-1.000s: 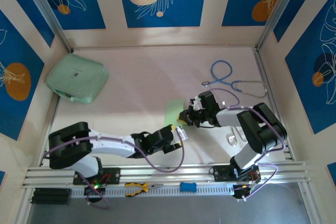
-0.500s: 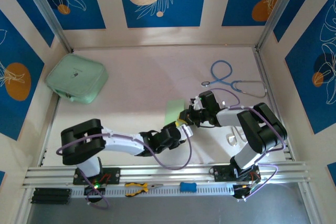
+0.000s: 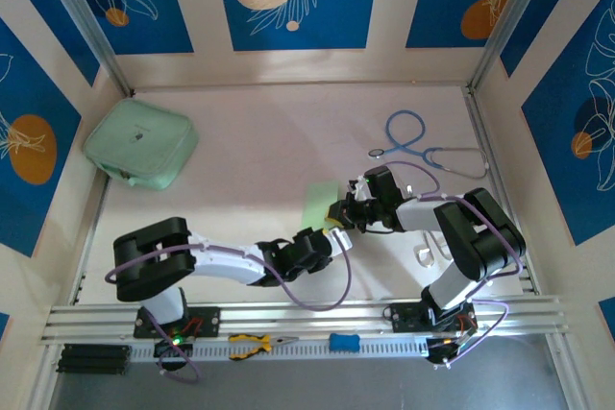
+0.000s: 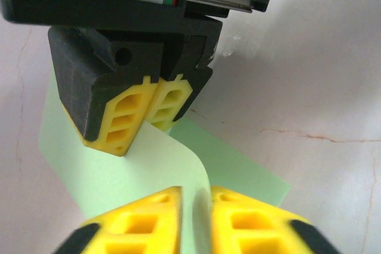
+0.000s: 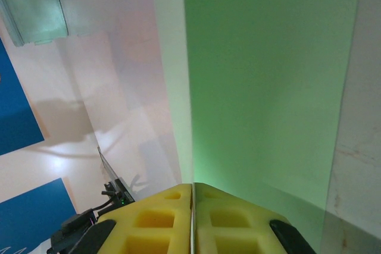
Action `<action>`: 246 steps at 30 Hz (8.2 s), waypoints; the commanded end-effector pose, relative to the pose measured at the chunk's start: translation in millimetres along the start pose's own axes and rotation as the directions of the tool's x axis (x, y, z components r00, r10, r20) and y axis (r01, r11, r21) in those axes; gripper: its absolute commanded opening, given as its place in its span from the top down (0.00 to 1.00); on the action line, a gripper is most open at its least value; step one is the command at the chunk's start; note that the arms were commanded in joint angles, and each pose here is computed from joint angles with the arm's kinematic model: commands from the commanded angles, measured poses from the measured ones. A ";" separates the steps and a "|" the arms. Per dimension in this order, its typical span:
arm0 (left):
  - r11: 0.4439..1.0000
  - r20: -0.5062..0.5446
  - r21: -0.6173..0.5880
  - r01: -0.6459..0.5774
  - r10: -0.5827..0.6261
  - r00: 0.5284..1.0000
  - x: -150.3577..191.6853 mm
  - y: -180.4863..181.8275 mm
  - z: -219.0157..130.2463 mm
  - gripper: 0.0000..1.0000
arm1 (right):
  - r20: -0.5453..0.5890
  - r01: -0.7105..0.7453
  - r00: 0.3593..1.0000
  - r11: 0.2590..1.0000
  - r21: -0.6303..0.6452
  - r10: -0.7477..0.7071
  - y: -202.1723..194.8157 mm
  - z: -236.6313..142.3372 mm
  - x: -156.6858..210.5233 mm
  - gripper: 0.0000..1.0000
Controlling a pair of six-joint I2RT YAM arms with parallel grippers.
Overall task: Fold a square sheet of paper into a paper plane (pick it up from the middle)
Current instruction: Fold the triangle a second time at the center of the table.
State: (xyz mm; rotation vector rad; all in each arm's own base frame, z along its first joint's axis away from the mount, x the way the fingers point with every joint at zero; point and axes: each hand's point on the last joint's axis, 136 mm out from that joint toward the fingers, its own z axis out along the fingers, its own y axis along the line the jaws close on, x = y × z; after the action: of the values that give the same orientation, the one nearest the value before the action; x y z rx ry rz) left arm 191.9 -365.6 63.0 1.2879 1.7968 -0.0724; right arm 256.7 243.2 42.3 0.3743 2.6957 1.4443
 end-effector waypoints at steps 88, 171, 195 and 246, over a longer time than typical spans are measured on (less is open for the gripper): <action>0.591 -0.274 0.362 0.720 -0.671 0.689 -6.9 5.7 7.2 0.92 | 0.096 -0.015 0.995 0.957 0.289 -0.014 -68.9 -21.8 76.1 1.00; 0.645 -0.341 0.302 0.702 -0.614 0.712 50.1 19.0 23.3 1.00 | 0.114 -0.099 0.991 0.937 0.336 0.063 -81.7 -27.0 67.4 1.00; 0.636 -0.312 0.294 0.714 -0.642 0.700 49.0 22.9 19.1 1.00 | 0.127 -0.097 0.990 0.939 0.330 0.058 -81.1 -31.1 69.0 1.00; 0.678 -0.231 0.341 0.652 -0.612 0.757 36.5 26.8 23.4 0.98 | 0.126 -0.101 0.990 0.937 0.336 0.061 -84.1 -32.7 70.0 1.00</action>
State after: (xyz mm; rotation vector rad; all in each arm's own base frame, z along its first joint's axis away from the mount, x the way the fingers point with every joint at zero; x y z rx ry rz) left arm 218.7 -333.2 24.5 0.8537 2.3896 -0.7978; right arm 184.1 206.1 12.9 0.5133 2.7930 1.0364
